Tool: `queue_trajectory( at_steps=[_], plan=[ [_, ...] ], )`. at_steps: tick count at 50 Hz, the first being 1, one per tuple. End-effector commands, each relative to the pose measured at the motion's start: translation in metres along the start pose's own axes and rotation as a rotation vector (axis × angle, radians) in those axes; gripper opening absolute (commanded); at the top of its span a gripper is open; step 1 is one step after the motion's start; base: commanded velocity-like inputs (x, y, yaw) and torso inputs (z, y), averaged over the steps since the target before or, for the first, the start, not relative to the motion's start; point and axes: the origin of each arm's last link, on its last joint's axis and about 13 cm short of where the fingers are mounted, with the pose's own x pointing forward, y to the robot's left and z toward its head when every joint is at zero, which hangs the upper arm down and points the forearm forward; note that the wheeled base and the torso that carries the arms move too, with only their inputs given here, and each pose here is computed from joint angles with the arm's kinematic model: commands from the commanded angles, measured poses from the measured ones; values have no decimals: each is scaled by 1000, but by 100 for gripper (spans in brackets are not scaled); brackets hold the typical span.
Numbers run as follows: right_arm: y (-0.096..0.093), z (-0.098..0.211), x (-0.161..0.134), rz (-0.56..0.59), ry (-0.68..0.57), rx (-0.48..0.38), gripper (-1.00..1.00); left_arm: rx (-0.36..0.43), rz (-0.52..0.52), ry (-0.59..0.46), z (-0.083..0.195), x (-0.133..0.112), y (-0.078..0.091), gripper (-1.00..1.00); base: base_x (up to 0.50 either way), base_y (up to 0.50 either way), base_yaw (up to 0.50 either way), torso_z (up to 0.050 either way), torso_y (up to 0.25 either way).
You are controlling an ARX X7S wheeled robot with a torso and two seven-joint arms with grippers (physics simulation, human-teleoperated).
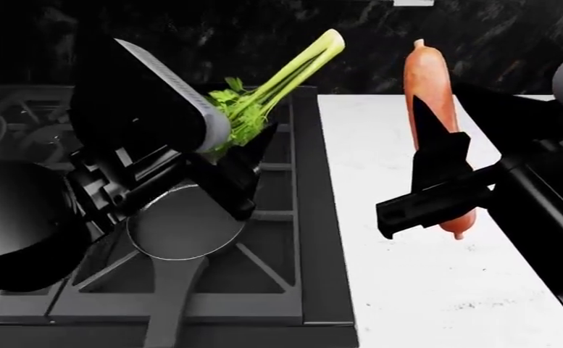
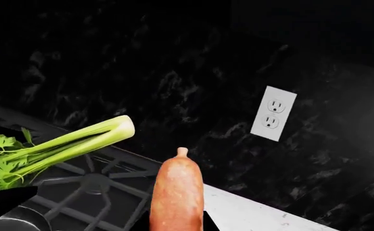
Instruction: Place both pans onto different burners. Then place the celery and the sausage on different pans.
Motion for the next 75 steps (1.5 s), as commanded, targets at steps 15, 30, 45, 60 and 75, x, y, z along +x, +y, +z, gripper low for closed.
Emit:
queue_trajectory(
  at_steps=[15, 30, 45, 60, 75],
  plan=[
    [-4, -1, 2, -26, -10, -11, -100, -17, 42, -11, -4, 3, 5, -100, -2, 500, 0, 0, 0],
    [-5, -1, 3, -37, -10, -7, -100, -26, 46, -15, -7, 1, 6, -100, -2, 500, 0, 0, 1],
    [-7, -2, 0, -55, -13, 0, -100, -28, 46, -14, -6, 1, 5, -100, -2, 500, 0, 1, 1],
    [-11, -4, 4, -51, -7, -10, -100, -32, 111, -24, -2, 1, 13, -100, 0, 33, 0, 0, 1],
    [-42, 12, 46, 84, 139, -149, -100, -37, 152, -38, -2, -2, 20, -100, 0, 0, 0, 0, 0]
  ],
)
